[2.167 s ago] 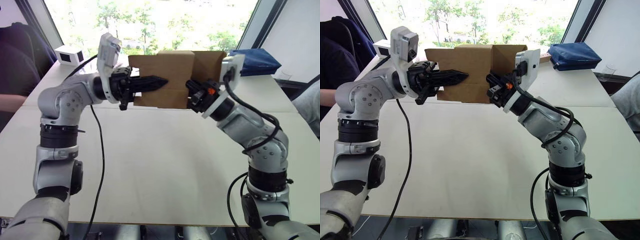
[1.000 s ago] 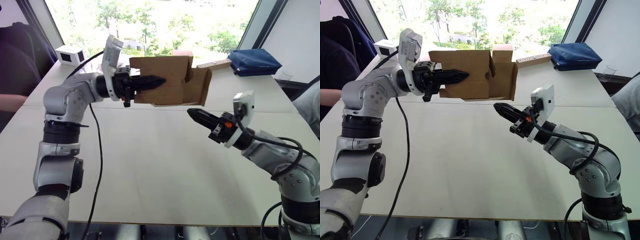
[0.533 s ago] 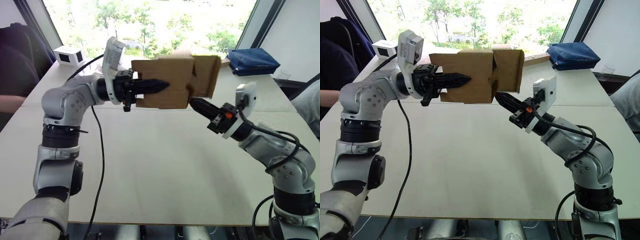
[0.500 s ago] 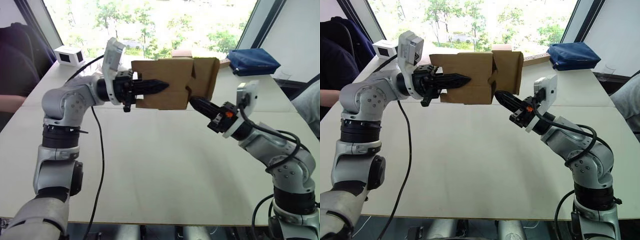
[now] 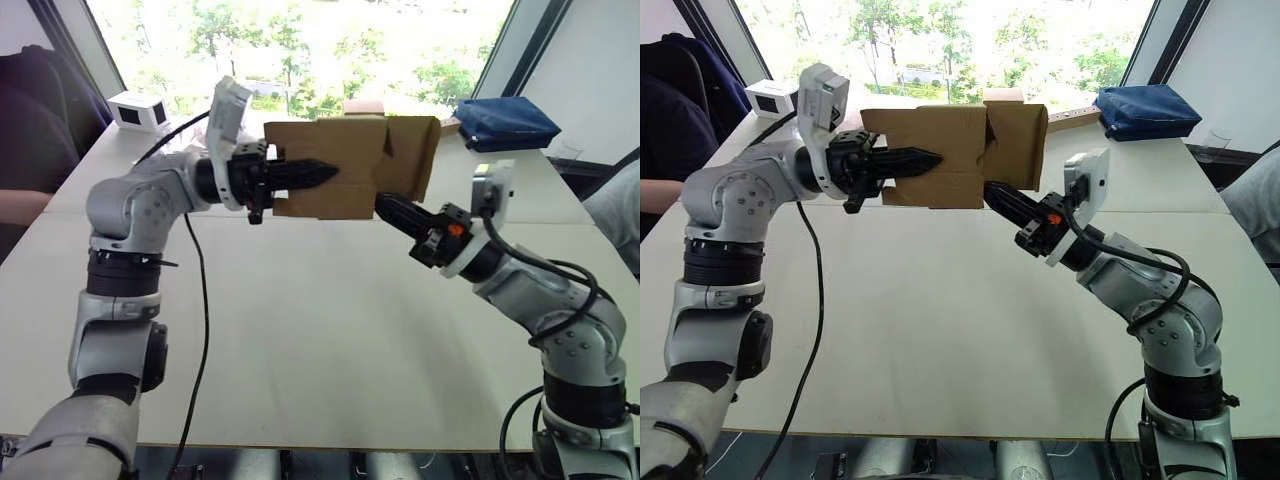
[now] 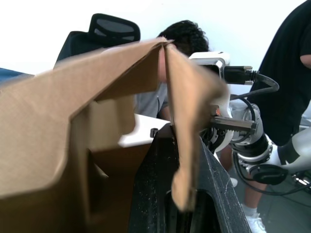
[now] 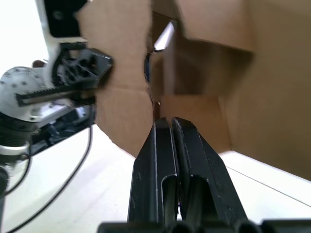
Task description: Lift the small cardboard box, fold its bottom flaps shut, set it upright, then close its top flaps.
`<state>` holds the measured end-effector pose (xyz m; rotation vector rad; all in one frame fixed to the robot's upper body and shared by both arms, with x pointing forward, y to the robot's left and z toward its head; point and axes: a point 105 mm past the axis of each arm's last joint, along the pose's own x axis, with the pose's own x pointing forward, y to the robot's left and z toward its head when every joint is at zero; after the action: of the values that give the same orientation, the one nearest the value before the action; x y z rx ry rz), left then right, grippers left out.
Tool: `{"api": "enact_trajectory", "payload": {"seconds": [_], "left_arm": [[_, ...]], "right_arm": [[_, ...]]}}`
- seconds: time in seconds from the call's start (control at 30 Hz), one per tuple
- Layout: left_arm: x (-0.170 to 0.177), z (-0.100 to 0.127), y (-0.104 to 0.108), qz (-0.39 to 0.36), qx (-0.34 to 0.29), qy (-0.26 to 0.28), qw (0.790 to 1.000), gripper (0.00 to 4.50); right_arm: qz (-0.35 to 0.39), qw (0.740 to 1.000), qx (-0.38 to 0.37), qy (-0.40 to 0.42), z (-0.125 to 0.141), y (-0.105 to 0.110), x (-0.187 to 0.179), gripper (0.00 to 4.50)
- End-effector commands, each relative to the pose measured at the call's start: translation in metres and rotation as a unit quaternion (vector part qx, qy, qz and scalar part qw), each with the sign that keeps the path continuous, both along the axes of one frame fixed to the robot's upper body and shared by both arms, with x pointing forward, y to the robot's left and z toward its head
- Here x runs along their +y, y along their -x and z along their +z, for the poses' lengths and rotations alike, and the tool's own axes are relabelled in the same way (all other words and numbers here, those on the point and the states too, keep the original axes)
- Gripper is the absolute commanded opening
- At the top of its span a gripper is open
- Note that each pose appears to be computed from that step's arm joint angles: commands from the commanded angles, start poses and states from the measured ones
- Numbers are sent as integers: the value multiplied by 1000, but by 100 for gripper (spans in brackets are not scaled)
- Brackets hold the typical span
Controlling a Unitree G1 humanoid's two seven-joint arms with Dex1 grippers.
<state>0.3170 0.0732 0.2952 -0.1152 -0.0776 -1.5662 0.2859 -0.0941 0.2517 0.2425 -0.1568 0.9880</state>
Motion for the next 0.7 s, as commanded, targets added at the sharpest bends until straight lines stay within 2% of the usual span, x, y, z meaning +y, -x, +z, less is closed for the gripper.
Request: {"api": "enact_trajectory", "payload": {"seconds": [0.03, 0.37, 0.7], "left_arm": [[-2, 15, 10, -18, -32, 7, 999, 0], [0, 13, 7, -1, -44, 3, 999, 0], [11, 16, -1, 16, -53, -3, 998, 0]], "right_arm": [[40, 999, -29, -1, 12, 7, 11, 6], [46, 998, -46, 12, 20, 11, 7, 6], [6, 996, -64, 58, 38, 25, -29, 6]]}}
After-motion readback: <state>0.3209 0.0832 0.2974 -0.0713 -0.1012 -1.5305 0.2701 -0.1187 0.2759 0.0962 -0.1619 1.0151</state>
